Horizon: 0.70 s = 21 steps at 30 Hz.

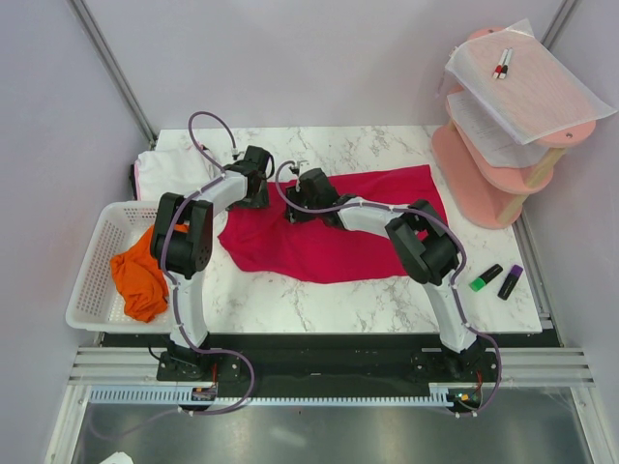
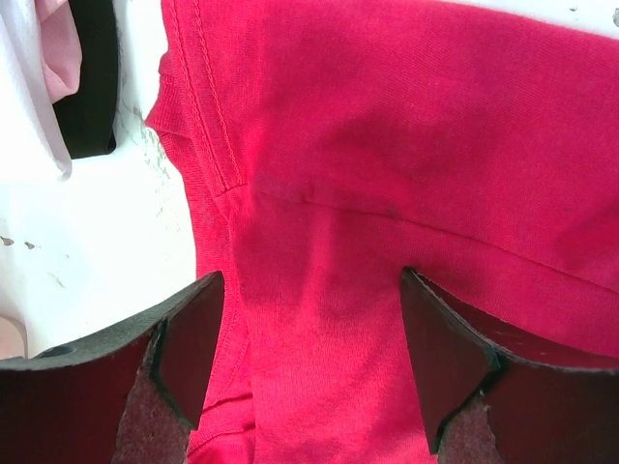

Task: Fold and stack the t-shirts
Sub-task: Fold the flattened tshirt in 1/3 of the way

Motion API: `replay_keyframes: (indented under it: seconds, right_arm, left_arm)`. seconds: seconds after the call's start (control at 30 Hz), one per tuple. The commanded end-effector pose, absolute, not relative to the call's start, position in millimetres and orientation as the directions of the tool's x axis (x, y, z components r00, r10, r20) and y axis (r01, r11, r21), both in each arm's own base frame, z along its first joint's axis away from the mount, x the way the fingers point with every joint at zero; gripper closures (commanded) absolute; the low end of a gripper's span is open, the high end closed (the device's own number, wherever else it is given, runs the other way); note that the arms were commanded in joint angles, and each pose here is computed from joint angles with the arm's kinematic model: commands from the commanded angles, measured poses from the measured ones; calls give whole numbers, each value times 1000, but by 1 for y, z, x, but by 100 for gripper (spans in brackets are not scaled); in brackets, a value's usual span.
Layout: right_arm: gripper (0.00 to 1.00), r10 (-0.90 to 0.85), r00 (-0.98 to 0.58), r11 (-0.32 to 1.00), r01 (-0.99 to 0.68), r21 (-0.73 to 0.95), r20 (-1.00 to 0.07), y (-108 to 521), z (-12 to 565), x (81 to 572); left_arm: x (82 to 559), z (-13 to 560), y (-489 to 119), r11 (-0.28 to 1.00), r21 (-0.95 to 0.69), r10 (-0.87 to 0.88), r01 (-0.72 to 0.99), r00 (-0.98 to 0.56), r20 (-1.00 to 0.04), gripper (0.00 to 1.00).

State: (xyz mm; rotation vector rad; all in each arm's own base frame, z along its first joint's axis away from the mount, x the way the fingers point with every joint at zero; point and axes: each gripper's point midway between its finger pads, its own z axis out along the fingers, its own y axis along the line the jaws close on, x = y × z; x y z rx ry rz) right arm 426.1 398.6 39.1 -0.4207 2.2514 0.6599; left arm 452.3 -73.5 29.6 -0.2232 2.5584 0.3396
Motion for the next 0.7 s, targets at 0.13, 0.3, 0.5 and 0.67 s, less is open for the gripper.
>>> replay_keyframes:
  seconds: [0.13, 0.3, 0.5, 0.67]
  right_arm:
    - [53, -46, -627, 785, -505, 360, -778, 422, 71, 440]
    - [53, -45, -635, 780, -505, 370, -771, 428, 67, 443]
    - [53, -27, -645, 758, -511, 405, -763, 439, 67, 443]
    - [53, -31, -658, 756, -508, 413, -752, 449, 60, 446]
  left_arm:
    - [450, 22, -66, 942, 236, -88, -240, -852, -516, 20]
    - [450, 22, -66, 942, 238, -86, -238, -854, -513, 20]
    - [449, 20, -64, 940, 247, -80, -235, -857, -509, 21]
    - [449, 20, -64, 939, 249, -81, -236, -858, -508, 20]
